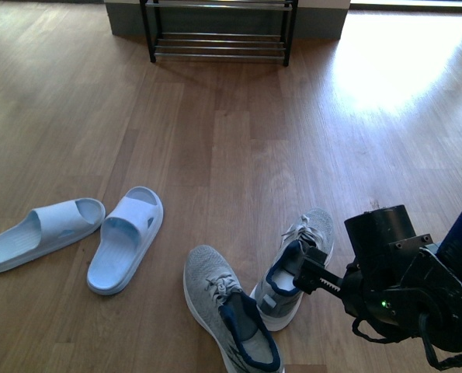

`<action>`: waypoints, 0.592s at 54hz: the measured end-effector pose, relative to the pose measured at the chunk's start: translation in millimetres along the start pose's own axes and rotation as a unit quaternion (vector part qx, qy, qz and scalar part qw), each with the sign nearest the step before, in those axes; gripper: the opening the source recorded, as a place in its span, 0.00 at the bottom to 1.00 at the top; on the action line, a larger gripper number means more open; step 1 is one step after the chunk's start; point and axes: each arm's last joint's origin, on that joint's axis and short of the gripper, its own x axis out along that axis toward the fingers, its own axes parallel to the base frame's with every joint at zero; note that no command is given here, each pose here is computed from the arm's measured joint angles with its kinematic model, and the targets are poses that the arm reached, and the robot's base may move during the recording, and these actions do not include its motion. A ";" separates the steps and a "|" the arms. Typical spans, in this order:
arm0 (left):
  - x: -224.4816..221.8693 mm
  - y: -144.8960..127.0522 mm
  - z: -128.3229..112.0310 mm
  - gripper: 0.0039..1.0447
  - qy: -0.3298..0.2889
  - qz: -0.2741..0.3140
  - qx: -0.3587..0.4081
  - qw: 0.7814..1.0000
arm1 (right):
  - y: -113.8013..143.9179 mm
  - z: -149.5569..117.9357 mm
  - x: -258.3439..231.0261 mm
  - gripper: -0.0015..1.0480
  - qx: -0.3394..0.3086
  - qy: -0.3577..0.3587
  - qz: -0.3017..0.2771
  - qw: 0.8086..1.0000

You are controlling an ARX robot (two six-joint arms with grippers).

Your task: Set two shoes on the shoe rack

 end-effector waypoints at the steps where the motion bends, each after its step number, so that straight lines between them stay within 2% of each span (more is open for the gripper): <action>1: 0.0 0.0 0.0 0.91 0.000 0.000 0.000 1.000 | 0.6 0.0 0.7 0.91 0.000 0.000 0.001 1.000; 17: 0.0 0.0 0.0 0.91 0.000 0.000 0.000 1.000 | 14.5 -3.4 9.9 0.91 0.012 0.018 0.012 1.000; 32: 0.0 0.0 0.0 0.91 0.000 0.000 0.000 1.000 | 24.4 4.5 18.7 0.91 0.011 -0.015 0.025 1.000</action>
